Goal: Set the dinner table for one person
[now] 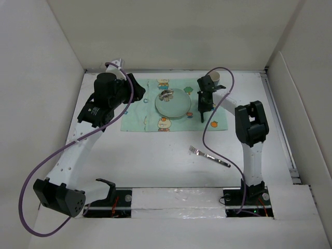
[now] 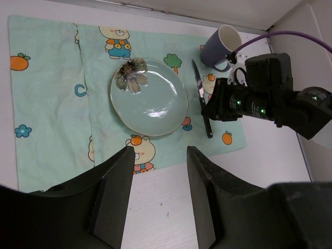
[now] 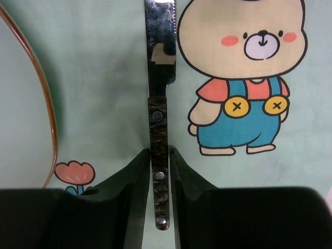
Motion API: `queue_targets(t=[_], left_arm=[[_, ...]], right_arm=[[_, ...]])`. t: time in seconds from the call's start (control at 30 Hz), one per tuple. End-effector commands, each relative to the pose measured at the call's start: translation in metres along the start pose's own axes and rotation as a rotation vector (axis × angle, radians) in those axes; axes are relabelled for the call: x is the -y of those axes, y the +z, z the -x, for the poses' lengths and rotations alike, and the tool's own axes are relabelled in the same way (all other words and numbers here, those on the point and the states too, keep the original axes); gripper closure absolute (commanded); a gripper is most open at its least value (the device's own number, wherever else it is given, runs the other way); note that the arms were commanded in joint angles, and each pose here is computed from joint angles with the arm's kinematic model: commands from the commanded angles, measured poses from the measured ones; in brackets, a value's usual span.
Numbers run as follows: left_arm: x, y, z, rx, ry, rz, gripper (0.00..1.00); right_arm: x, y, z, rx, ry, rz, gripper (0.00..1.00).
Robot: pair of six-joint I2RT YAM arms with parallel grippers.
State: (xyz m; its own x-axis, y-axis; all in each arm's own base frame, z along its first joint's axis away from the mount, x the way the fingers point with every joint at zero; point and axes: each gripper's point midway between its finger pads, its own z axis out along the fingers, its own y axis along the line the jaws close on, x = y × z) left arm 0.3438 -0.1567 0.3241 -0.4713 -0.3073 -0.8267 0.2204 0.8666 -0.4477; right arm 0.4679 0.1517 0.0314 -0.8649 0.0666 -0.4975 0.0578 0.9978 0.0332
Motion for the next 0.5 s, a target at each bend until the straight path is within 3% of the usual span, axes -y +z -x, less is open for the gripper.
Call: queue_targets(t=[0.0,0.13,0.23,0.33,0.4,0.43,0.47], left_arm=[[0.008,0.001,0.011,0.043,-0.007,-0.038,0.58],[0.010,0.000,0.012,0.044,-0.009,-0.047,0.58],[0.010,0.000,0.013,0.046,-0.006,-0.045,0.58],[0.010,0.002,0.011,0.041,-0.007,-0.046,0.58],[0.011,0.003,0.011,0.042,-0.008,-0.051,0.58],[0.011,0.003,0.010,0.039,-0.006,-0.053,0.58],[0.011,0.004,0.010,0.039,-0.008,-0.055,0.58]], right_arm=[[-0.003,-0.013,0.015,0.040,0.004,0.012,0.69],[-0.001,-0.033,0.016,0.058,-0.011,0.030,0.49],[0.003,-0.070,0.023,0.113,-0.007,0.053,0.42],[0.008,-0.104,0.001,0.121,-0.001,0.109,0.41],[0.013,-0.122,-0.033,0.085,0.007,0.139,0.50],[0.013,-0.127,-0.049,0.057,0.014,0.164,0.74],[0.014,-0.131,-0.066,0.026,0.011,0.170,0.90]])
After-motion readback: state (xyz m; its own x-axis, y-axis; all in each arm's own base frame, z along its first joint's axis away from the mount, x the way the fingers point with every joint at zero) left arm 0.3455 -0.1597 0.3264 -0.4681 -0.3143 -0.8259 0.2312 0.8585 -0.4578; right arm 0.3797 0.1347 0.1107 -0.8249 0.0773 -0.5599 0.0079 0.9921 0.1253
